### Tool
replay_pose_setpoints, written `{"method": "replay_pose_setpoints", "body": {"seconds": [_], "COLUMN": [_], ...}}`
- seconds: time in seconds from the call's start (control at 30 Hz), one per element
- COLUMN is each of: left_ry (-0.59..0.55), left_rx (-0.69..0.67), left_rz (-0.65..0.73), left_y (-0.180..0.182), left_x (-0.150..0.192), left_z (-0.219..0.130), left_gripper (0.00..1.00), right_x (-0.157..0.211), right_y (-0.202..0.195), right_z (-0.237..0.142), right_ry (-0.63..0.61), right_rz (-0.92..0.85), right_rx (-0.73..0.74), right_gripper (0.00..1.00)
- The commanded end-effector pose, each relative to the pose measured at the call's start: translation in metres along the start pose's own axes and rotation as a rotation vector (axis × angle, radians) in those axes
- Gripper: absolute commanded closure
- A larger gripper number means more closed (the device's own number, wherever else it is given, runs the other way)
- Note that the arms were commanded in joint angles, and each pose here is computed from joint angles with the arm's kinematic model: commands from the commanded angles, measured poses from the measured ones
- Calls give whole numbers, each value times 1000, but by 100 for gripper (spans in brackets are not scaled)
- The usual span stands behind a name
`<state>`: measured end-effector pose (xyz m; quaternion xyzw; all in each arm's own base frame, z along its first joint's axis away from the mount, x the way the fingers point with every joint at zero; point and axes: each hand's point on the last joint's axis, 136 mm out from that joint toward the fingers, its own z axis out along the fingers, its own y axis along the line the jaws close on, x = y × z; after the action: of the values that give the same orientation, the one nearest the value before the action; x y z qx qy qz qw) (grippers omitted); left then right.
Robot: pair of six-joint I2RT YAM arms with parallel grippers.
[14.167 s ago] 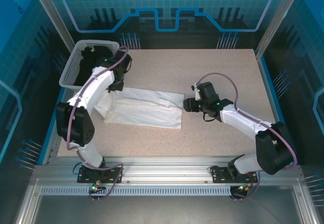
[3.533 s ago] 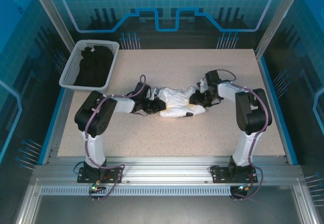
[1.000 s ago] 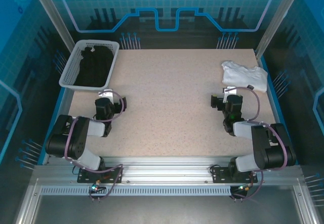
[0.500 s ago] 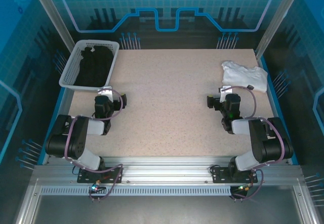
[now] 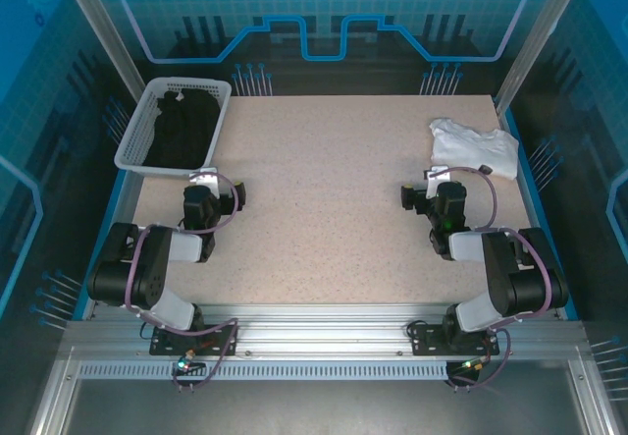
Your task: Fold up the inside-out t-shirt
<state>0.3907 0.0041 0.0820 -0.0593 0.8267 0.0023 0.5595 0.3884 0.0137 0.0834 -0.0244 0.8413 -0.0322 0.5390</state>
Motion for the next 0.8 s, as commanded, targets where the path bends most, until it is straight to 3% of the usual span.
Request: {"method": "replay_pose_setpoints", "body": {"seconds": [0.0,0.77], "left_ry": [-46,-47], "left_rx": [19,14], "left_rz": [9,21], "left_y": [-3,-4], "left_x": [-15,-13], "left_z": [1,0], "left_gripper": [1,1], "right_x": [-14,-15], "right_y": [4,4], "right_z": [2,2], "right_ry": [-45,-46], "right_rz": [-7,-7], "right_rx": [-16,-15], "right_gripper": [0,0]}}
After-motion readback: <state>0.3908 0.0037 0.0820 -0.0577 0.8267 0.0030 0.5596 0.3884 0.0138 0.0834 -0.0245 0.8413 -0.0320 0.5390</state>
